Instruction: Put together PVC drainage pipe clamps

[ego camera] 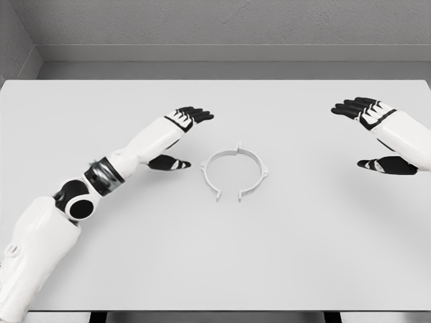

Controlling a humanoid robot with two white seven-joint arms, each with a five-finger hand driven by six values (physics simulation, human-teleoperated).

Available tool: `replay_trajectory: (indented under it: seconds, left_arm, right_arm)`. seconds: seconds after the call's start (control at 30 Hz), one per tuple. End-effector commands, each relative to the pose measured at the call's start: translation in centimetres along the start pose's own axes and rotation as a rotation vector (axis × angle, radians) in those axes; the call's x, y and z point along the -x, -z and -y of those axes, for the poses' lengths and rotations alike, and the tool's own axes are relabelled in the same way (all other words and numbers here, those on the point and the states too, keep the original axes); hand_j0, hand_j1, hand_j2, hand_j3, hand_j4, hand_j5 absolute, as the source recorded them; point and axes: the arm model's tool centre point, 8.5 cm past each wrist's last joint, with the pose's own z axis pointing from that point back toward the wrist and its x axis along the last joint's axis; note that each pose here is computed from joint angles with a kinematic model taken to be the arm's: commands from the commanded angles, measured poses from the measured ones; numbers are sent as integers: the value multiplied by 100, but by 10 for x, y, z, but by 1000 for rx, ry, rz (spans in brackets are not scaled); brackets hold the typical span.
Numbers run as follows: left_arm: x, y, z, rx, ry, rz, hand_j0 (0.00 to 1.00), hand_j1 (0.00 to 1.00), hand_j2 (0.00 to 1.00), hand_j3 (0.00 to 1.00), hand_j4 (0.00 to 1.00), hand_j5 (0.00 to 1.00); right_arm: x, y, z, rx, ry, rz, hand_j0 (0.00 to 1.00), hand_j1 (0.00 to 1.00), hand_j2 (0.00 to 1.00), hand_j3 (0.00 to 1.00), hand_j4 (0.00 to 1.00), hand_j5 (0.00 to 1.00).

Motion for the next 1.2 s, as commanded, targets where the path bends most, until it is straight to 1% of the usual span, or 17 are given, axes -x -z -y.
replay_trajectory:
  seconds: [0.0, 0.3, 0.33, 0.47, 0.5, 0.73, 0.77, 1.17]
  left_arm:
    - [0, 3, 0, -29, -34, -4, 100, 100, 100, 100, 100, 100]
    - [0, 3, 0, -29, -34, -4, 100, 100, 100, 100, 100, 100]
    - [9, -1, 7, -5, -32, -36, 100, 100, 100, 100, 100, 100]
    - [9, -1, 7, -5, -32, -36, 100, 100, 100, 100, 100, 100]
    - [11, -1, 15, 10, -38, -46, 100, 100, 100, 100, 100, 100]
    - [11, -1, 15, 10, -38, -46, 100, 100, 100, 100, 100, 100]
    - [-2, 12, 32, 28, -39, -23, 100, 100, 100, 100, 100, 100]
    - [-4, 12, 33, 28, -43, -20, 100, 100, 100, 100, 100, 100]
  right_arm:
    - [0, 0, 0, 5, 8, 2, 100, 100, 100, 100, 100, 100]
    - [0, 0, 0, 5, 8, 2, 100, 100, 100, 100, 100, 100]
    - [-15, 28, -2, 12, 7, 75, 100, 100, 100, 100, 100, 100]
    - [-15, 28, -2, 12, 7, 75, 100, 100, 100, 100, 100, 100]
    - [-13, 25, -2, 15, 8, 65, 100, 100, 100, 100, 100, 100]
    - [-13, 25, -2, 15, 8, 65, 100, 100, 100, 100, 100, 100]
    - [-13, 24, -3, 14, 10, 66, 100, 100, 100, 100, 100, 100]
    - [-13, 24, -3, 13, 11, 65, 100, 100, 100, 100, 100, 100]
